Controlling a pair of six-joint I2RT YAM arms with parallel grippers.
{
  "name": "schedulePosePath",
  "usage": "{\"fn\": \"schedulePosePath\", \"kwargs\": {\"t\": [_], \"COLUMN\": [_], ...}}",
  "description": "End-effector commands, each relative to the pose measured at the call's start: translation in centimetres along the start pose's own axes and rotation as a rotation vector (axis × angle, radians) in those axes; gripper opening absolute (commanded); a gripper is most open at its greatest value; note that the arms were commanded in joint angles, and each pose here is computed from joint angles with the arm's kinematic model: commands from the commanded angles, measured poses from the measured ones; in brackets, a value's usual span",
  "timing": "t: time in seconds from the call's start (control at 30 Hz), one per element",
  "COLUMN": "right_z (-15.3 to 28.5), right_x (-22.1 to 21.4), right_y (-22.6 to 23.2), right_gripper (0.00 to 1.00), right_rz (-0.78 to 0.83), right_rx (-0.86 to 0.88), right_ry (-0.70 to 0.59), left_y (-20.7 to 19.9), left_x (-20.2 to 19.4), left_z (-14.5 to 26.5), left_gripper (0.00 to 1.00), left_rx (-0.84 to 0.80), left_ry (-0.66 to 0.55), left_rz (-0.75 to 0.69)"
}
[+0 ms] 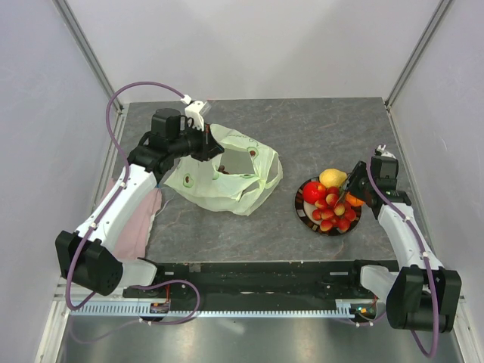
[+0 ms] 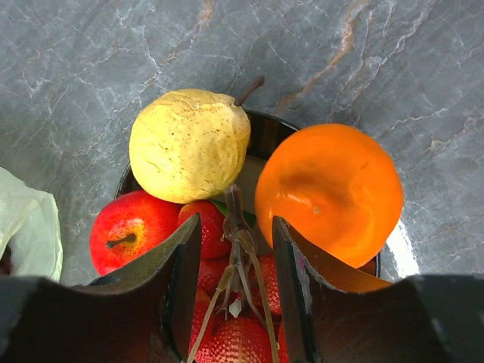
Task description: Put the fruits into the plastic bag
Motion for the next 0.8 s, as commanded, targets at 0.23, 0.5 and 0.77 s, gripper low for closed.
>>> {"fn": "schedulePosePath", "kwargs": {"t": [0.23,0.5,0.77], "right_z": [-0.9,-0.4,0.9], "right_x": [0.6,0.7,0.6], "right_y": [0.2,0.5,0.8], "right_gripper": [0.45,0.20,0.03], "right_rz": [0.026,0.046,0.056], "right_rx": [0.031,0.058,0.081], "right_ry": [-0.031,-0.035,-0.037], "left_y": [-1.2,-1.2,-1.4], "left_x": [0.9,0.9,0.9], "left_z": [0.5,0.5,0.6], "left_gripper": [0.02,0.02,0.01], "left_rx": [-0.049,-0.050,-0.058], "left_ry": [-0.035,-0.037,-0.037], "left_rz": [-0.005,-0.007,-0.009]}}
Point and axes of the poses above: each gripper's point midway between its finger pads, its own z axis back along the fingers, its own y axis along the line the jaws close on, x = y × z, the point moved 5 cm from there along z, back along the fingers, and after that the axes turned 14 degrees about z, right-handed, at the moved point
